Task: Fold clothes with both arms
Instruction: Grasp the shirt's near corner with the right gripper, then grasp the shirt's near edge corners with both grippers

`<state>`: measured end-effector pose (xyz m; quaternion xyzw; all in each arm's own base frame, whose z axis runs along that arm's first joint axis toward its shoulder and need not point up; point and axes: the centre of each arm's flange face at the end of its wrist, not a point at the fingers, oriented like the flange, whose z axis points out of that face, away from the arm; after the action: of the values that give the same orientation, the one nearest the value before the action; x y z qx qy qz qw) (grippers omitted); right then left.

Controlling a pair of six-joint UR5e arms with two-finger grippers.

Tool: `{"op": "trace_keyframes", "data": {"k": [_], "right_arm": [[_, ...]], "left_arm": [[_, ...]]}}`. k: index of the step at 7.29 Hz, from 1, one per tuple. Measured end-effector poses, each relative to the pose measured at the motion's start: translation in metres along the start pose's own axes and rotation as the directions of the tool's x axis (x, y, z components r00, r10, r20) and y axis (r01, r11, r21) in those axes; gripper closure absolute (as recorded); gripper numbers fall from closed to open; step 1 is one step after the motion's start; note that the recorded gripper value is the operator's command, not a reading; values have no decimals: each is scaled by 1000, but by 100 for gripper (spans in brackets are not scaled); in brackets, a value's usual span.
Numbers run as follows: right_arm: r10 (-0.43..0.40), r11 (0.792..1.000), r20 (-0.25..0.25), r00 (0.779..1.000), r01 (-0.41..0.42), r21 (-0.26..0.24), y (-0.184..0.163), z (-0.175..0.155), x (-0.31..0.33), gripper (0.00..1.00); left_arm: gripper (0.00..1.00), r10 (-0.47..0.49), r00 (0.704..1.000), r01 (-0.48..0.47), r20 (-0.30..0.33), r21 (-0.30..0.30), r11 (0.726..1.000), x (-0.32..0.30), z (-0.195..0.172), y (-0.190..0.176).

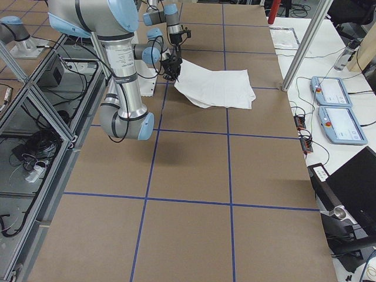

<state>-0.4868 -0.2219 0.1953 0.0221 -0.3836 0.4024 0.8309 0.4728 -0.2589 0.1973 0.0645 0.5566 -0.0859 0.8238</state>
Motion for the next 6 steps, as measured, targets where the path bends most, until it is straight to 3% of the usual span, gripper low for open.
{"op": "trace_keyframes", "data": {"k": [2,3,6], "right_arm": [[-8,999,6,1000,9,-44,-14,-71,8,100],[-12,999,6,1000,12,-47,-17,-84,5,100],[-50,998,-4,999,50,24,-31,-68,-25,100]], "left_arm": [[100,2,1000,-2,-8,-60,998,21,-93,9],[100,1,1000,0,2,-79,997,24,-115,11],[100,34,997,-33,71,-21,999,30,-93,-26]]}}
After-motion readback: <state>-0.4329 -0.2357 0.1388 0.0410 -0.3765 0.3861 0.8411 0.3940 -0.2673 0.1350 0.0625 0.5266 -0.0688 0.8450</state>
